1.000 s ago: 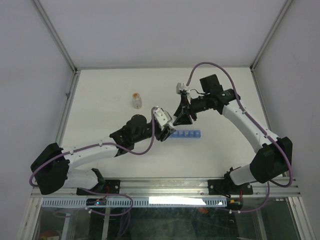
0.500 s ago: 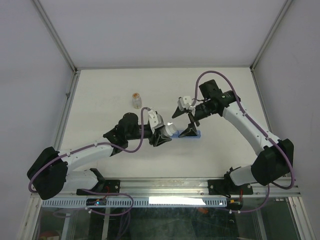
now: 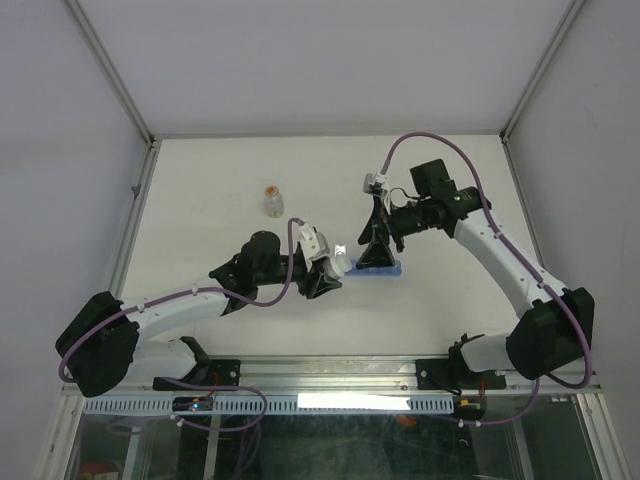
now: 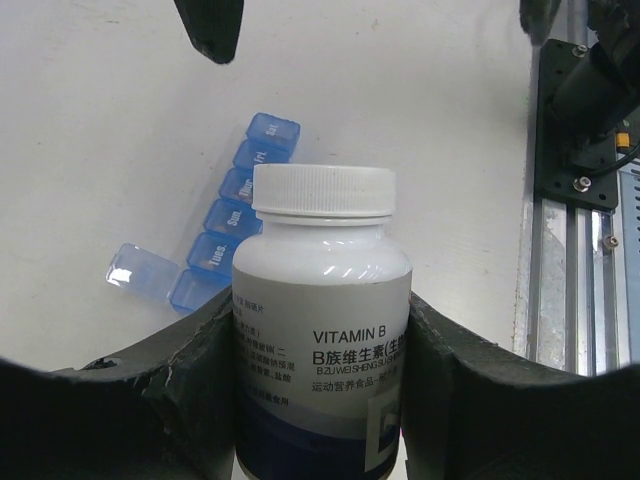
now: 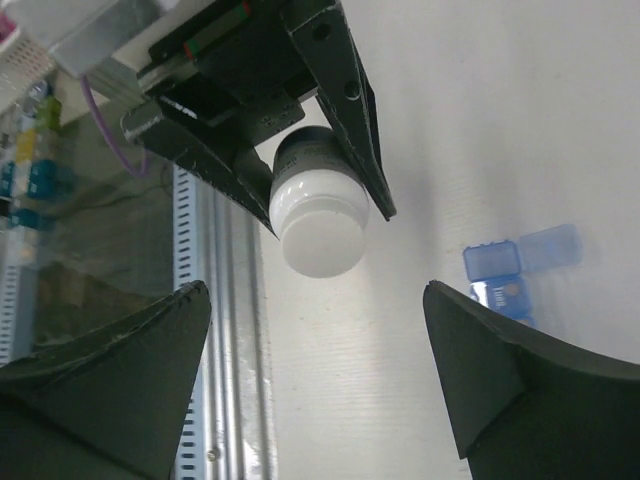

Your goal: Sort the pills into containers

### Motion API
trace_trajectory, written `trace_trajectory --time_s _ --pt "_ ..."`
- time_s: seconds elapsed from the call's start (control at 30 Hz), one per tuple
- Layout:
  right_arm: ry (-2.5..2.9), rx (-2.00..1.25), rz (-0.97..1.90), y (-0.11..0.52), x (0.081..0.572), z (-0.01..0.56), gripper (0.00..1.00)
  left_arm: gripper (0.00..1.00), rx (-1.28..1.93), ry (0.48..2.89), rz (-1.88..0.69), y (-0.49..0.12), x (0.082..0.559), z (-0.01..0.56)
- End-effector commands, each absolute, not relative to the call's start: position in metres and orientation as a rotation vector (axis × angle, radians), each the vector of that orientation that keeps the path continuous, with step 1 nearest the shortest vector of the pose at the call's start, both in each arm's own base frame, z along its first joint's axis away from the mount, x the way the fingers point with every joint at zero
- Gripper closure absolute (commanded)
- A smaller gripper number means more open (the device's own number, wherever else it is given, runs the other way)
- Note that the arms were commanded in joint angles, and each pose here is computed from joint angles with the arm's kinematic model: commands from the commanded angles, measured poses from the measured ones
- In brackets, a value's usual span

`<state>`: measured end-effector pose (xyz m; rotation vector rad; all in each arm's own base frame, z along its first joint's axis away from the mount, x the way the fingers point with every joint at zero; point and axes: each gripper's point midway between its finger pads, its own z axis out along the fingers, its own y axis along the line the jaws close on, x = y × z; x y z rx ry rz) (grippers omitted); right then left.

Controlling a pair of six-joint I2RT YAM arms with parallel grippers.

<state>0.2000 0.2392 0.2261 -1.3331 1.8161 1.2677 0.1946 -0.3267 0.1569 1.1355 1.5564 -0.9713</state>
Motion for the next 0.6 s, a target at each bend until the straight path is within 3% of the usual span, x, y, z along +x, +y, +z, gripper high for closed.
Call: trace_trajectory --time_s 0.0,0.4,0.57 --pt "2.002 -1.223 1.373 0.253 0.196 0.230 0.14 1.00 1.069 1.508 -0.964 -0.339 0.205 0.183" --pt "2.071 -1.275 1.298 0.268 0.190 0.210 0.27 1.00 1.059 1.498 -0.973 -0.343 0.206 0.186" --pt "2.062 -1.292 1.320 0.270 0.187 0.212 0.39 1.00 1.055 1.496 -0.979 -0.344 0.205 0.186"
